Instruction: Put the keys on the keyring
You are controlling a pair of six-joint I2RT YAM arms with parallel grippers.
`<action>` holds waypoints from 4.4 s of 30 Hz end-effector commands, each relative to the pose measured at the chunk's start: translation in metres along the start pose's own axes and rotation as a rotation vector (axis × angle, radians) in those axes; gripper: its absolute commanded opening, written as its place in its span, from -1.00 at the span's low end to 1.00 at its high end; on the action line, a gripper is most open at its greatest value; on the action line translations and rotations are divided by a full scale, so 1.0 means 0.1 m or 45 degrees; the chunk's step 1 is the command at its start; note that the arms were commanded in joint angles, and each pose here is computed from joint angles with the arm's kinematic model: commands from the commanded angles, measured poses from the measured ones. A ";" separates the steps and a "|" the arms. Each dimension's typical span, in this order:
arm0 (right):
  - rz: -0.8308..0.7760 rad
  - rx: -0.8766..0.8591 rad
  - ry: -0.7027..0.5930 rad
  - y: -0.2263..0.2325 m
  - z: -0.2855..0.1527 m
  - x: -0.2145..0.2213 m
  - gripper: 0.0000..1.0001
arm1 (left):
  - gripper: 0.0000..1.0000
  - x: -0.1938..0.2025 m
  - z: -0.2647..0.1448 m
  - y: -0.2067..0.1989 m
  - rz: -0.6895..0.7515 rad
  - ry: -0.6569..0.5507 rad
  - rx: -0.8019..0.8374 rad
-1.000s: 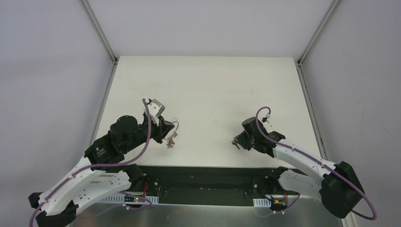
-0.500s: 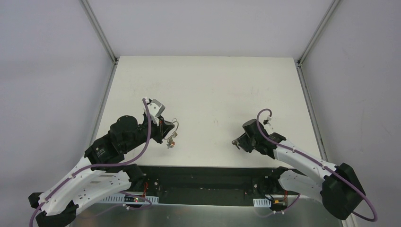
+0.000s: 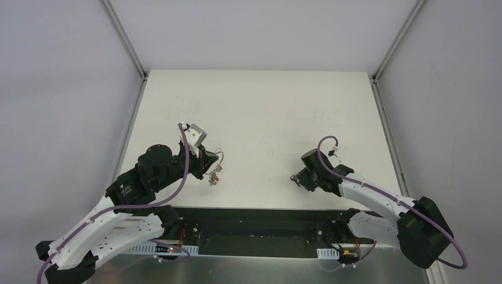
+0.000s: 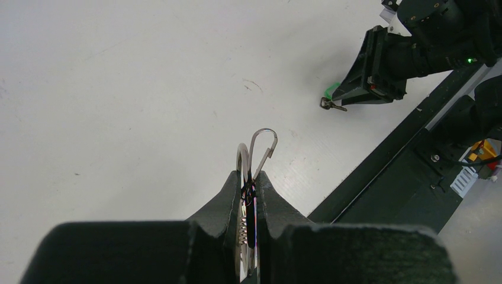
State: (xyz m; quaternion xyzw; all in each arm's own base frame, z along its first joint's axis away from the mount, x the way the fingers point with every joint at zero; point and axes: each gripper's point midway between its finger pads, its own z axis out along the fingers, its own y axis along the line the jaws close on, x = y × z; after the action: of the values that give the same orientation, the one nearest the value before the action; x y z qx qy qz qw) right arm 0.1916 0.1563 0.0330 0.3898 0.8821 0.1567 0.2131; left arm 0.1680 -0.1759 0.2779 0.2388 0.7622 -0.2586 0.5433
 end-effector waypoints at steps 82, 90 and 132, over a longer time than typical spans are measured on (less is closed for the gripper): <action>-0.928 -1.893 0.663 1.82 -3.07 1.23 -1.00 | -1.00 -0.40 -0.22 -0.68 0.092 -0.300 0.516; -0.789 -2.053 0.693 2.01 -3.30 1.32 -1.00 | -1.00 -0.55 -0.30 -0.75 0.127 -0.468 0.578; -0.537 -2.116 0.663 2.38 -3.37 1.27 -1.00 | -1.00 -0.67 -0.46 -0.92 0.230 -0.683 0.717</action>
State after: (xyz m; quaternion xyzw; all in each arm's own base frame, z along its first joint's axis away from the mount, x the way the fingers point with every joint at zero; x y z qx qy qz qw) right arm 0.0939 0.3770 0.3527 -0.1126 0.6121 0.7542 0.2095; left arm 0.1087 -0.2209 0.3462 0.3566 0.5154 -0.4446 0.6400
